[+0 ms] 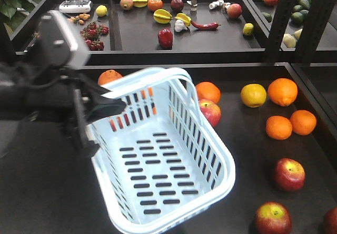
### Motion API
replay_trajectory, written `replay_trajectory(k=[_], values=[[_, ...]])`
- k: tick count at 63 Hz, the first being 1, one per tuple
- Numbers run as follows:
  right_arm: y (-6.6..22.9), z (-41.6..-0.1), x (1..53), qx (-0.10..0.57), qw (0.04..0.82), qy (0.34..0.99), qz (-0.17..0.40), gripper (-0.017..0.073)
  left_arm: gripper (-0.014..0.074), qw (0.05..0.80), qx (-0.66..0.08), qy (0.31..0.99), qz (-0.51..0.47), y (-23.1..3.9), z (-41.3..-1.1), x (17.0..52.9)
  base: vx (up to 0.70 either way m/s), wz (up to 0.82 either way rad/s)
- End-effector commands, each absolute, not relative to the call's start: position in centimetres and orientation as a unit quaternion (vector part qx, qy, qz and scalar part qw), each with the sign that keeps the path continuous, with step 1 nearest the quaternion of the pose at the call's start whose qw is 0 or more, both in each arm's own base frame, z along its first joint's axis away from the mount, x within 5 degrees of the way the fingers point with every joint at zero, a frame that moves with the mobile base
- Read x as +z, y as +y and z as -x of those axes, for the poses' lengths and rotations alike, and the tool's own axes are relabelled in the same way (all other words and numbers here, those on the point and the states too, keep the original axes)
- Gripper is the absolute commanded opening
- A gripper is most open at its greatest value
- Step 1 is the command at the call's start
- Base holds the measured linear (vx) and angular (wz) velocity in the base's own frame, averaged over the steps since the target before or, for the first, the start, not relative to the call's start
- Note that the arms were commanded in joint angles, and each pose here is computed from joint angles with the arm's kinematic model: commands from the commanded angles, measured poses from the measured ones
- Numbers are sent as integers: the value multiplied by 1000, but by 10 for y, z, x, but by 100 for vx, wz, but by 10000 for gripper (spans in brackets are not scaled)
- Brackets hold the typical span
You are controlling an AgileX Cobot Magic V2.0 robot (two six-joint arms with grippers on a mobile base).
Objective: Pick three apples into basket with both arms
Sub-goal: 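Lower the light-blue basket onto the table with the left gripper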
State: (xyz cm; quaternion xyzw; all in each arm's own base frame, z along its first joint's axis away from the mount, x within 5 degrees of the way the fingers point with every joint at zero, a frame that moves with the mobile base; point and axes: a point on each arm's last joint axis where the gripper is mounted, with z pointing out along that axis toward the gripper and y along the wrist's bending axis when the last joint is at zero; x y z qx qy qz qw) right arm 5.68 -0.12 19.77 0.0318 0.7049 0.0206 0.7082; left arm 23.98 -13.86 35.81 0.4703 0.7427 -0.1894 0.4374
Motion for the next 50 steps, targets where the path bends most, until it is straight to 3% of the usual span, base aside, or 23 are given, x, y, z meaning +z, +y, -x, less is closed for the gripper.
replay_trajectory(k=[1, 23, 50], values=[[-1, -56, 201, 19, 733, 680, -26, -5, -6, 448, -211, 731, -469, -152, -262, 371, 0, 0], [-1, -56, 201, 19, 733, 680, -26, -5, -6, 385, -221, 708, -550, -180, -320, 336, 0, 0], [-1, -56, 201, 19, 733, 680, -26, -5, -6, 389, -213, 700, -559, -188, -339, 317, 0, 0]])
